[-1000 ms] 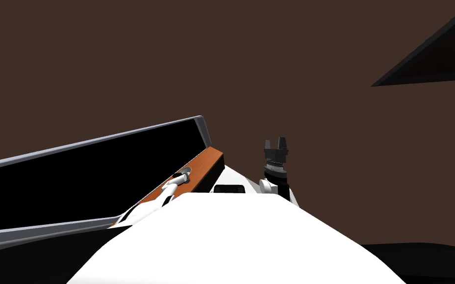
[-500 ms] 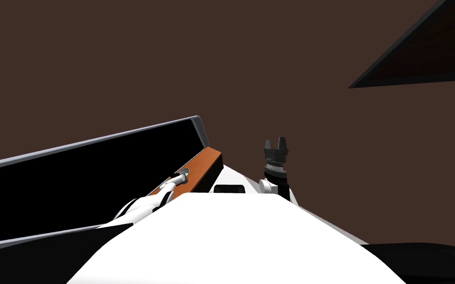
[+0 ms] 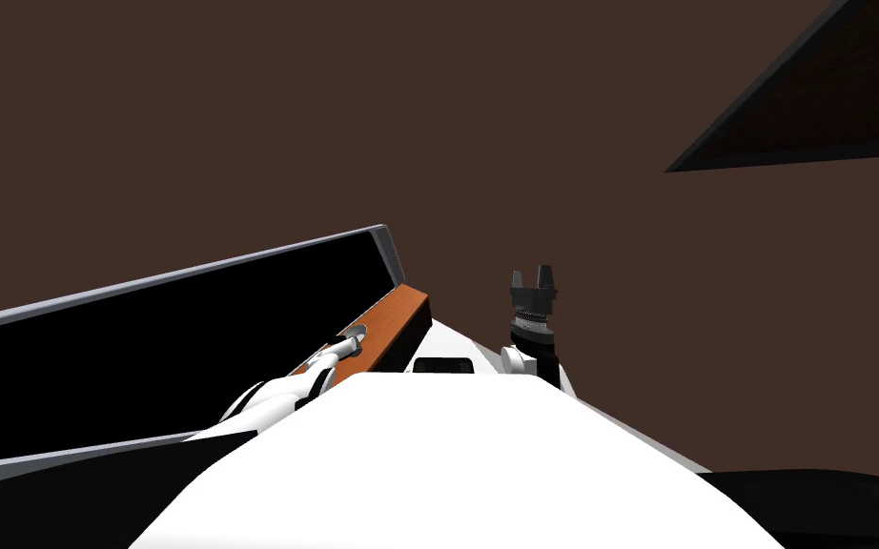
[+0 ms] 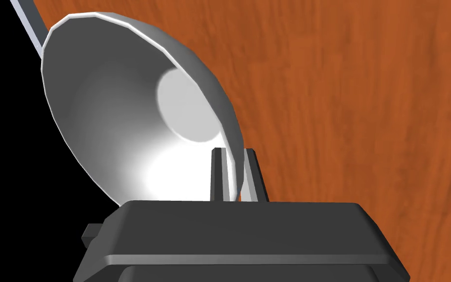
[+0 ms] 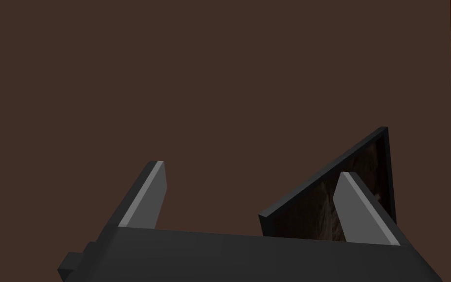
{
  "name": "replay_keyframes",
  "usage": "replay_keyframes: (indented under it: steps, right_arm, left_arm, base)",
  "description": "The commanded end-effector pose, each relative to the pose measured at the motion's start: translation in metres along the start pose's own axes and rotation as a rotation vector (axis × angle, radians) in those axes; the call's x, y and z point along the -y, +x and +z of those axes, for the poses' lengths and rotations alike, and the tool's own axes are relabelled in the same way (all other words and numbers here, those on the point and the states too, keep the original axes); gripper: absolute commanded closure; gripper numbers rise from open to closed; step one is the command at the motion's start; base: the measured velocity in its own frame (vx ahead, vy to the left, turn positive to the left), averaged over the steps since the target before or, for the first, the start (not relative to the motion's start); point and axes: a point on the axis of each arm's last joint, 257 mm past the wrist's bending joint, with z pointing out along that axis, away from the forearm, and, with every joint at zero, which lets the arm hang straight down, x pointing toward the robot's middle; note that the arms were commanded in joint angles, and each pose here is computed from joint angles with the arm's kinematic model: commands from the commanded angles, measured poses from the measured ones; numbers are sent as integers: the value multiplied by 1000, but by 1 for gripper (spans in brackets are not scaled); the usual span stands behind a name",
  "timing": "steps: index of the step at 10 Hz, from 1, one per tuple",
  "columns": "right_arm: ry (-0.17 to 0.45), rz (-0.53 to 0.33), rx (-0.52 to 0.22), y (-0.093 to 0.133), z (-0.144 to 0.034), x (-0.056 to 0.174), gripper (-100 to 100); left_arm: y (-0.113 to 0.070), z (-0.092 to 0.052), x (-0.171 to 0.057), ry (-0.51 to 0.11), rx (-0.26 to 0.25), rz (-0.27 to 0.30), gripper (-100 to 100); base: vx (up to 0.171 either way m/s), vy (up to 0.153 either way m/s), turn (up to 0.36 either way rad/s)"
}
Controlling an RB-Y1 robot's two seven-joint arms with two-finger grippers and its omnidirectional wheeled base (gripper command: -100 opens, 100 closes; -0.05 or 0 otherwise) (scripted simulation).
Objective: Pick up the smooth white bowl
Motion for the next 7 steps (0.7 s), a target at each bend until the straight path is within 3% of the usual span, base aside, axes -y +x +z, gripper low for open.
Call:
replay_keyframes:
  steps: [1,3,4,5,7]
  right_arm:
    - [0,0,0,0,0,0,0]
    - [0,0,0,0,0,0,0]
    - [0,0,0,0,0,0,0]
    - [0,0,0,0,0,0,0]
    - [0,0,0,0,0,0,0]
  left_arm:
    - [0,0,0,0,0,0,100]
    - [0,0,0,0,0,-1,100]
    - [0,0,0,-1,0,-1,0]
    - [10,0,-14,-23,-14,25,100]
    - [-2,2,-30,-55,8,19,100]
  base:
    - [0,0,0]
    - [0,0,0]
    - [0,0,0]
    - [31,10,149]
    - [38,4,28]
